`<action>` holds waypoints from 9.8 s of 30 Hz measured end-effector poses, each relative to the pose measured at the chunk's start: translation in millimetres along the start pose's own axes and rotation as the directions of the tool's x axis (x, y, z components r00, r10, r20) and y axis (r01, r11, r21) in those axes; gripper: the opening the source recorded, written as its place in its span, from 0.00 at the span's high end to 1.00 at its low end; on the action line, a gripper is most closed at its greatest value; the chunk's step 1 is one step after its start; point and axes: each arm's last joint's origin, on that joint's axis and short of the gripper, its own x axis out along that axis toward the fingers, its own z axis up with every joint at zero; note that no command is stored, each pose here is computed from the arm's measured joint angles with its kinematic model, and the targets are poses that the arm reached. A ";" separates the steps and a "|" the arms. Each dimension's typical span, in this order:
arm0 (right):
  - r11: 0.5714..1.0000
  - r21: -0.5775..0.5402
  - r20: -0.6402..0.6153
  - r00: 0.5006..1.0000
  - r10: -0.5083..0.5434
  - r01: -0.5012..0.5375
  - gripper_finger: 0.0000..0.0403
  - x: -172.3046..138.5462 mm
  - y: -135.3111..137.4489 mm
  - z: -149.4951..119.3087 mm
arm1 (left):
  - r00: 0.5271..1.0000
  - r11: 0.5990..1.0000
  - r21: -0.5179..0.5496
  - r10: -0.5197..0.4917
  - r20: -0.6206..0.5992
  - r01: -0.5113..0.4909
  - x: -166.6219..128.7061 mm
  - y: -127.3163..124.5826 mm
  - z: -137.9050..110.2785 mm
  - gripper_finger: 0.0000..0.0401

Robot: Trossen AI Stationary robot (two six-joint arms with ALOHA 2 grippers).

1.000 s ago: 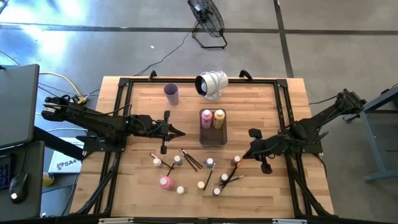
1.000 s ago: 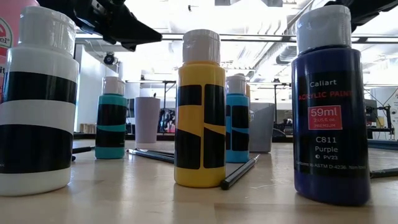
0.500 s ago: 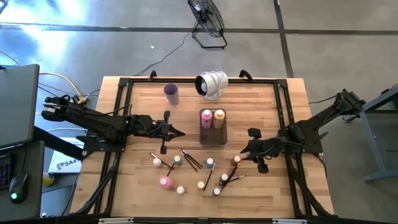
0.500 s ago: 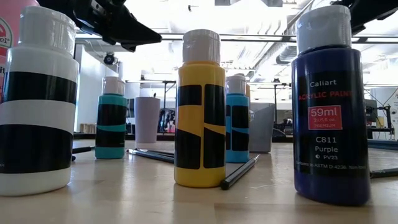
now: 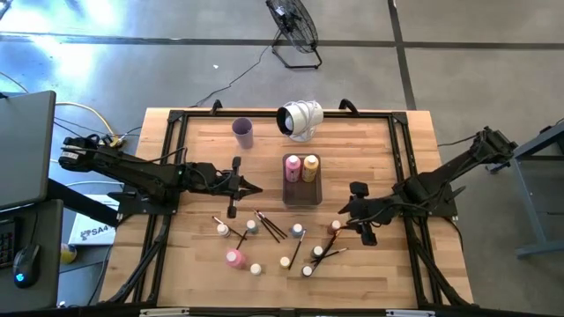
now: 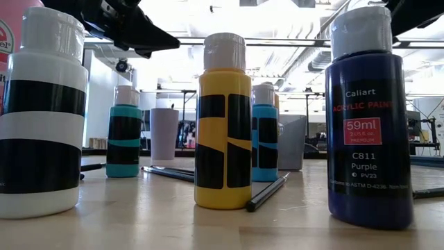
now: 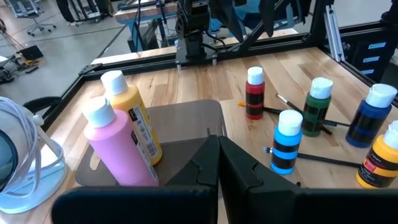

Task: Pick & Place Paint Supplies
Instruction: Put the pink paint bottle into the black bin

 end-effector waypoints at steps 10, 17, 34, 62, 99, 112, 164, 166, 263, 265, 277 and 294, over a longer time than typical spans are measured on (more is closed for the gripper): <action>1.000 -0.002 0.062 0.998 -0.002 0.002 0.55 0.1 0.2 6.0 | 0.999 1.000 -0.004 -0.027 0.046 0.027 -3.1 0.1 5.6 1.00; 1.000 -0.024 0.203 0.979 -0.002 0.007 0.69 -1.6 3.0 19.2 | 0.951 0.953 -0.004 -0.303 0.058 0.303 -18.8 -6.8 9.9 1.00; 0.996 0.010 0.388 0.918 -0.082 0.085 0.92 -6.8 3.5 35.9 | 0.877 0.876 0.056 -0.480 0.004 0.479 -91.1 -43.7 17.3 1.00; 0.995 0.057 0.458 0.883 -0.098 0.080 0.92 -8.6 -2.9 45.5 | 0.825 0.828 0.012 -0.557 -0.096 0.561 -90.5 -83.1 7.1 0.64; 0.995 0.055 0.451 0.887 -0.099 0.083 0.92 -8.2 -3.0 44.7 | 0.845 0.850 0.016 -0.521 -0.116 0.526 -44.2 -116.9 -9.1 0.49; 0.995 0.049 0.433 0.896 -0.102 0.090 0.92 -7.3 -3.4 42.8 | 0.841 0.847 -0.015 -0.529 -0.117 0.531 -37.1 -122.7 -13.1 0.49; 0.994 0.051 0.421 0.901 -0.105 0.092 0.92 -6.8 -3.7 41.6 | 0.846 0.851 -0.045 -0.525 -0.091 0.524 -34.6 -124.4 -12.0 0.70; 0.994 0.051 0.421 0.901 -0.105 0.092 0.92 -6.8 -3.7 41.6 | 0.847 0.852 -0.057 -0.524 -0.091 0.521 -34.6 -124.4 -12.0 0.69; 0.963 -0.211 0.096 0.977 0.190 -0.166 0.92 -13.9 39.3 -2.2 | 0.971 0.986 -0.162 -0.001 -0.237 -0.039 151.6 61.7 58.2 0.69; 0.963 -0.211 0.096 0.977 0.190 -0.167 0.92 -13.9 39.3 -2.2 | 0.973 0.985 -0.169 0.000 -0.232 -0.040 152.2 61.7 58.3 0.69; 0.963 -0.210 0.102 0.976 0.193 -0.168 0.92 -14.1 39.6 -1.6 | 0.958 0.982 -0.169 0.033 -0.284 -0.084 161.2 61.2 43.8 0.69; 0.963 -0.210 0.103 0.976 0.193 -0.168 0.92 -14.1 39.6 -1.5 | 0.956 0.982 -0.170 0.033 -0.290 -0.085 161.1 61.1 43.2 0.69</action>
